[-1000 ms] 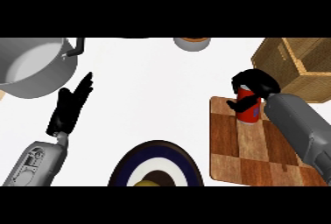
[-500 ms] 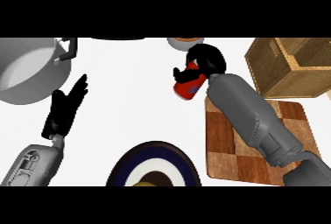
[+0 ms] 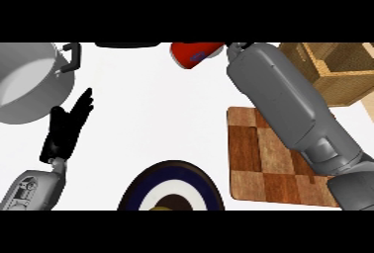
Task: Pick the can from the cutting board and place it in the basket
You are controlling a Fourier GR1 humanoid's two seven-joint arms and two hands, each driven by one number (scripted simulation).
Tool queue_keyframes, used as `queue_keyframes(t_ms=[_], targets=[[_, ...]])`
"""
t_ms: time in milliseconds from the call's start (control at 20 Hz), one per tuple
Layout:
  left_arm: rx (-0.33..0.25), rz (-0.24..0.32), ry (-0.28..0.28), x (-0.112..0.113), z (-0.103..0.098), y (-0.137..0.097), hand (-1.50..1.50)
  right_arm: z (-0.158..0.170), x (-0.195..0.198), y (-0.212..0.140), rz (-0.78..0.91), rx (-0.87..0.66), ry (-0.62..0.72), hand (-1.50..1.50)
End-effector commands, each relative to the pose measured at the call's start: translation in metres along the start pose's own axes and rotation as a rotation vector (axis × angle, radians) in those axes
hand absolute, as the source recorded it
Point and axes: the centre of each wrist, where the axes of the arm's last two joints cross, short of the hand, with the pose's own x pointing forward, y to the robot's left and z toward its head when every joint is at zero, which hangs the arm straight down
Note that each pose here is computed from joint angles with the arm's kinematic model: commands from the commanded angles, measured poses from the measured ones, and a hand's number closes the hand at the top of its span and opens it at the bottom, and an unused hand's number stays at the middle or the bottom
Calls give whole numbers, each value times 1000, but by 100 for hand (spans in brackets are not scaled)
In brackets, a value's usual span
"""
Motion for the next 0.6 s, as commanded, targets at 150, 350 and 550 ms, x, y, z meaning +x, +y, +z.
queue_keyframes(t_ms=[150,350,550], targets=[[8,6,-6,13,-6,8,0,-4,42,-90,-27,-103,20,150],[-2,4,-4,4,-9,7,0,-12,54,-115,-21,-177,61,150],[-22,4,-9,23,-11,-2,0,-21,56,-128,78,-192,131,150]])
